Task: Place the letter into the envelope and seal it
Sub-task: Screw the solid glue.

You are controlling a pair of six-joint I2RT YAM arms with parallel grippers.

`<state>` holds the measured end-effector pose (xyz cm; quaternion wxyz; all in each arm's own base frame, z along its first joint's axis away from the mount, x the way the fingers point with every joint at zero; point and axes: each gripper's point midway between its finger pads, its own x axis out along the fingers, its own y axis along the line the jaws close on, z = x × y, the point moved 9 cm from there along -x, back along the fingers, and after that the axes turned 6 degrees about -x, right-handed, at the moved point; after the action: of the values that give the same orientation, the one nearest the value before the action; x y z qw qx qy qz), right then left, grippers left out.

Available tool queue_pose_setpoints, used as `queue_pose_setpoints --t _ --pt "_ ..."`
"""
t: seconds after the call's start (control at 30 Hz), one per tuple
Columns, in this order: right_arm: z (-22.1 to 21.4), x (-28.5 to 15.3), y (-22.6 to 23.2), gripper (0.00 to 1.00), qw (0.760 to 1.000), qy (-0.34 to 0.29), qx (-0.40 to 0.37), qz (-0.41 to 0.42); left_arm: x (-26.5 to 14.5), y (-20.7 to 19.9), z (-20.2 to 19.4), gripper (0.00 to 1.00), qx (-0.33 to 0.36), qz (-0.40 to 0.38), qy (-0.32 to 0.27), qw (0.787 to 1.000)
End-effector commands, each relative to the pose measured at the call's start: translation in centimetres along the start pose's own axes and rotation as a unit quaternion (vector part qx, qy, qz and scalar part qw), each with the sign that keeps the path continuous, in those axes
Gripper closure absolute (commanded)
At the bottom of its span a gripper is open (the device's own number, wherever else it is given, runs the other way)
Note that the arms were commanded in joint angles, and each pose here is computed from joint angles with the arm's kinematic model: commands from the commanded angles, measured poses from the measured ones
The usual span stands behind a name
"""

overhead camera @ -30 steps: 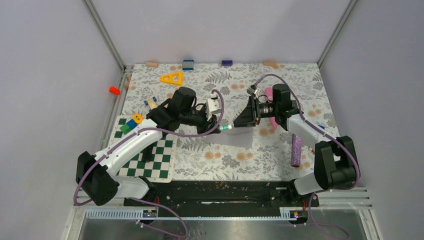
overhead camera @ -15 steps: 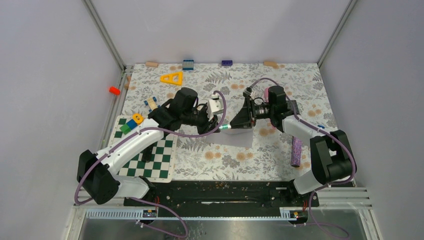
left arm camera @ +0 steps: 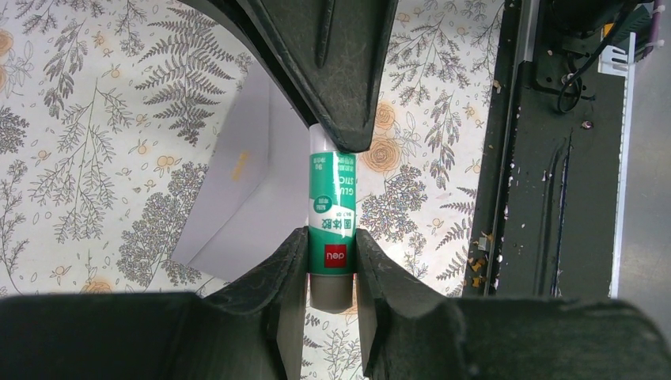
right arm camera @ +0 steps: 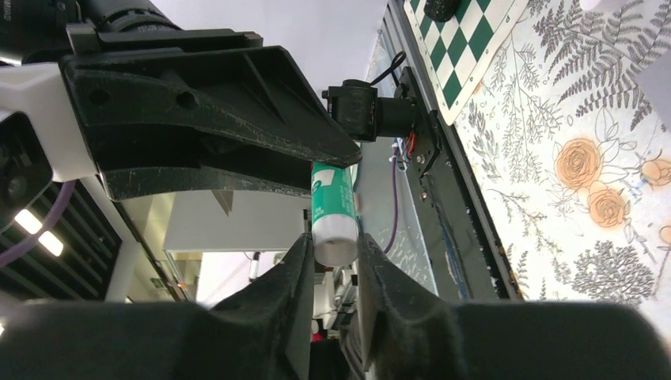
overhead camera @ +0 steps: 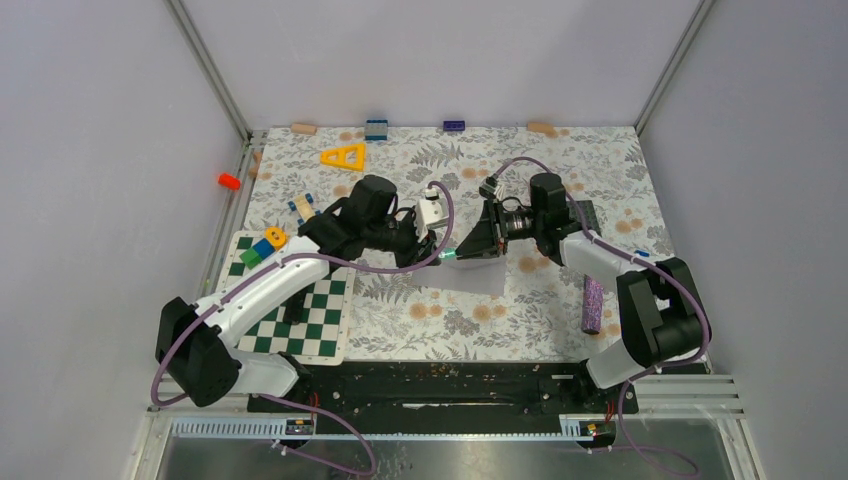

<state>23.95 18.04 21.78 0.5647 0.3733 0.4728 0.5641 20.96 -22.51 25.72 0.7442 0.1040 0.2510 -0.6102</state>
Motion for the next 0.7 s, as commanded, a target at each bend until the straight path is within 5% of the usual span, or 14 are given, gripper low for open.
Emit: queue_pose_setpoints --t 0.0,0.47,0.67 --pt "0.7 0.3 0.8 0.8 0.999 0.003 -0.049 0.022 0.0 -0.1 1.6 0.98 0.016 -0.016 -0.03 0.999" --pt "-1.9 -1.0 2.4 0.76 0.957 0.011 -0.286 0.037 -0.5 0.7 1.5 0.97 -0.103 -0.166 -0.058 0.979" --pt "-3.6 -1.9 1.8 0.7 0.89 0.037 -0.449 -0.075 0.4 0.6 0.8 0.96 -0.158 -0.242 -0.047 0.956"
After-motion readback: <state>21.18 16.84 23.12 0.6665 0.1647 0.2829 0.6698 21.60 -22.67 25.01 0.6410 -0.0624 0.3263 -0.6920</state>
